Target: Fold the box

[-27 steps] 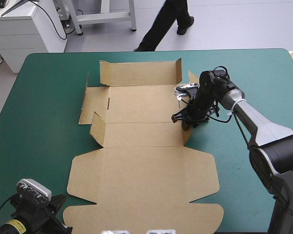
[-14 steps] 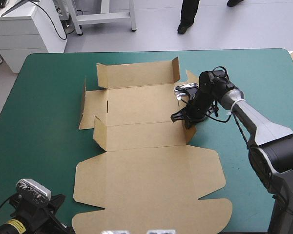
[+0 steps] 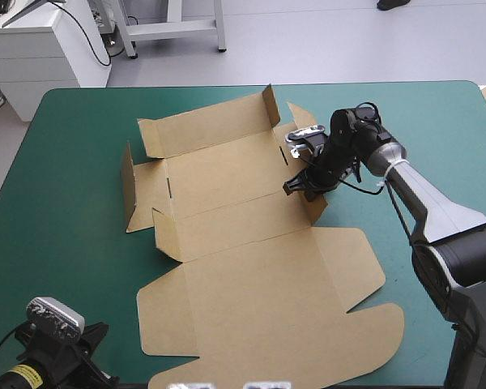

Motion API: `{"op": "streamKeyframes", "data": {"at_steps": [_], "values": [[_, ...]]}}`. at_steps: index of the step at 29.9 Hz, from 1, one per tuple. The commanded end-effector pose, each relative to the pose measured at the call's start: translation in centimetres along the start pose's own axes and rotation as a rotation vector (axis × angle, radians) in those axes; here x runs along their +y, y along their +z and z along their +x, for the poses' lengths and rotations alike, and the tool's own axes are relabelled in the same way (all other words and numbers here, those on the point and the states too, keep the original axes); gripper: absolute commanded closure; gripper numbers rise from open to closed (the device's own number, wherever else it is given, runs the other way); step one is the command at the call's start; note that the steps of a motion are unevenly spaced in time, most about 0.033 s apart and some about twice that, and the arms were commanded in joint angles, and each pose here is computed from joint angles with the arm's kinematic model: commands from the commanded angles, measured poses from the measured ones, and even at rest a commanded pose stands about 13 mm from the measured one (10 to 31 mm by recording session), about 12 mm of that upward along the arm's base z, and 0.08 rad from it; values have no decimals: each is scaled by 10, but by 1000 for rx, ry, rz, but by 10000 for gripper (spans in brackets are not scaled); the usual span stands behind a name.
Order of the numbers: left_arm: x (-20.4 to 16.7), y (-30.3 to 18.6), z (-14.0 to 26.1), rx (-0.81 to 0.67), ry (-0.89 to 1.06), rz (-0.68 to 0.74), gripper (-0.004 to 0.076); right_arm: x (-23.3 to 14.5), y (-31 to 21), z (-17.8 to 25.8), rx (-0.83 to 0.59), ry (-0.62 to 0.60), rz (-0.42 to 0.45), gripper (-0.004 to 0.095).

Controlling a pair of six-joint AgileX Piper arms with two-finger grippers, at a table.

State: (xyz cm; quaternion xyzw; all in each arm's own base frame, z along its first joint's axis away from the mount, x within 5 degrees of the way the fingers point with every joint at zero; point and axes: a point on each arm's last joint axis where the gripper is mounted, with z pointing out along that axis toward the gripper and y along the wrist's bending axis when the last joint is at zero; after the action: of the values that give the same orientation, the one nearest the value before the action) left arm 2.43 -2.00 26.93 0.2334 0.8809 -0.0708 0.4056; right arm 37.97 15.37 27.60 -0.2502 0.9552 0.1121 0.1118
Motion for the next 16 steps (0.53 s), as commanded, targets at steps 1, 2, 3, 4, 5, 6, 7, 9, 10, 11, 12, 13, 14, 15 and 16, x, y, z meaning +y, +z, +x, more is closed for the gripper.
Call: {"op": "streamKeyframes", "data": {"at_steps": [1,2,3,4,5,6,7,9,10,11,12,13,14,15,16], "values": [[1,-6,-12,-75,-5,-9,731,10,-37,-12,-153,-159,33,923],[1,-6,-12,-75,-5,-9,731,13,-37,-16,-169,-216,36,923],[1,-6,-12,-75,-5,-9,731,16,-39,-18,-177,-274,37,923],[1,-6,-12,-75,-5,-9,731,19,-38,-20,-176,-328,33,923],[1,-6,-12,-75,-5,-9,731,24,-36,-23,-165,-399,35,923],[1,-6,-12,-75,-5,-9,731,30,-34,-25,-152,-469,39,923],[1,-6,-12,-73,-7,-8,731,37,-29,-29,-144,-530,52,923],[1,-6,-12,-73,-8,-7,731,44,-24,-35,-144,-581,93,923],[1,-6,-12,-73,-8,-7,731,50,-21,-39,-147,-616,108,923],[1,-6,-12,-73,-8,-7,731,55,-16,-42,-149,-651,112,923],[1,-6,-12,-73,-8,-7,731,60,-14,-46,-152,-690,115,923],[1,-6,-12,-73,-8,-7,731,64,-13,-50,-161,-727,117,923],[1,-6,-12,-73,-8,-7,731,67,-13,-53,-176,-750,122,923],[1,-6,-12,-73,-8,-7,731,70,-14,-57,-191,-777,127,924],[1,-6,-12,-73,-8,-7,731,75,-15,-60,-209,-804,130,924]]}}
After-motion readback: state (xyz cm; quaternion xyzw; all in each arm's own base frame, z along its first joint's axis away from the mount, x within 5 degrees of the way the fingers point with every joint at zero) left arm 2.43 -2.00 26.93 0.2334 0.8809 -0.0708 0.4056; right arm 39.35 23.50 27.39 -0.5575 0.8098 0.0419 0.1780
